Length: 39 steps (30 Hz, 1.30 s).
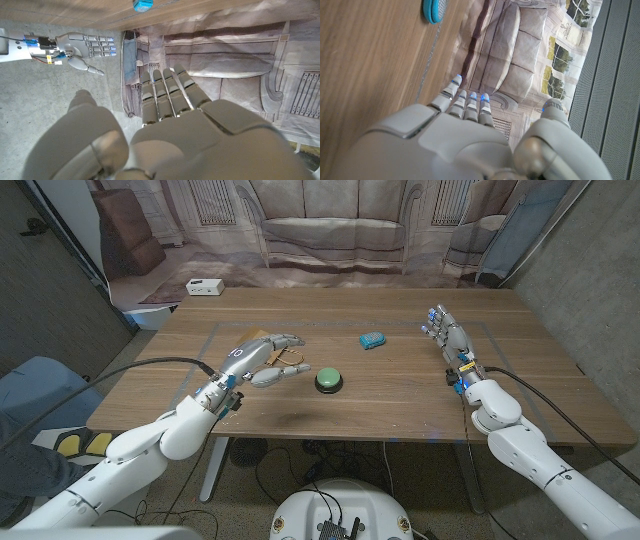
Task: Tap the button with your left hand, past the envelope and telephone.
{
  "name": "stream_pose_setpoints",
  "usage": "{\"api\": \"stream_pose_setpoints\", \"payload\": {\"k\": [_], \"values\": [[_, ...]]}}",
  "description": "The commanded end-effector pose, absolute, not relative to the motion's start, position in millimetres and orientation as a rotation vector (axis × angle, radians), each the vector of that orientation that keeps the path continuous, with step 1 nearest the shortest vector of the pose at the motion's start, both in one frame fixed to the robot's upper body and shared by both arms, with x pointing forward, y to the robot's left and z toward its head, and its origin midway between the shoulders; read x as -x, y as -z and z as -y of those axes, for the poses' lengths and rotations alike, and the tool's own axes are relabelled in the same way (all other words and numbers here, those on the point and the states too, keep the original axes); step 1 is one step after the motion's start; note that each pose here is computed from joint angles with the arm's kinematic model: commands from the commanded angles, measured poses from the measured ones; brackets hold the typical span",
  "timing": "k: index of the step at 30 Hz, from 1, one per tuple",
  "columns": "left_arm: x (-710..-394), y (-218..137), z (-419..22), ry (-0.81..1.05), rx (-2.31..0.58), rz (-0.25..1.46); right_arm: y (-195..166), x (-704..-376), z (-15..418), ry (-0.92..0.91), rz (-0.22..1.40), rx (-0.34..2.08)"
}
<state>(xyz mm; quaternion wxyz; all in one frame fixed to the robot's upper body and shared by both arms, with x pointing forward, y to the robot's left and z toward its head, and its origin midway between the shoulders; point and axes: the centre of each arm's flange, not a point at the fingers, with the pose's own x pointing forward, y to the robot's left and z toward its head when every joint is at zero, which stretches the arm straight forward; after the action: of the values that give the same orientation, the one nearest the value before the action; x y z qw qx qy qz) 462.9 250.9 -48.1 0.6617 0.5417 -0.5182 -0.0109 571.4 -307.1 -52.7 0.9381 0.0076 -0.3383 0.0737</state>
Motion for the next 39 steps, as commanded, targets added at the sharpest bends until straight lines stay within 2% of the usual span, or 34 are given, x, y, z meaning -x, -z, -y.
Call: {"api": "stream_pose_setpoints", "payload": {"k": [1, 39], "values": [[-462.1, 44.1, -242.6, 0.006, -1.358, 1.143, 52.9, -570.6, 307.2, -0.142, 0.692, -0.024], [-479.9, 28.5, -197.5, 0.152, -1.584, 1.018, 63.0, -563.7, 323.0, -0.122, 0.699, -0.043]]}}
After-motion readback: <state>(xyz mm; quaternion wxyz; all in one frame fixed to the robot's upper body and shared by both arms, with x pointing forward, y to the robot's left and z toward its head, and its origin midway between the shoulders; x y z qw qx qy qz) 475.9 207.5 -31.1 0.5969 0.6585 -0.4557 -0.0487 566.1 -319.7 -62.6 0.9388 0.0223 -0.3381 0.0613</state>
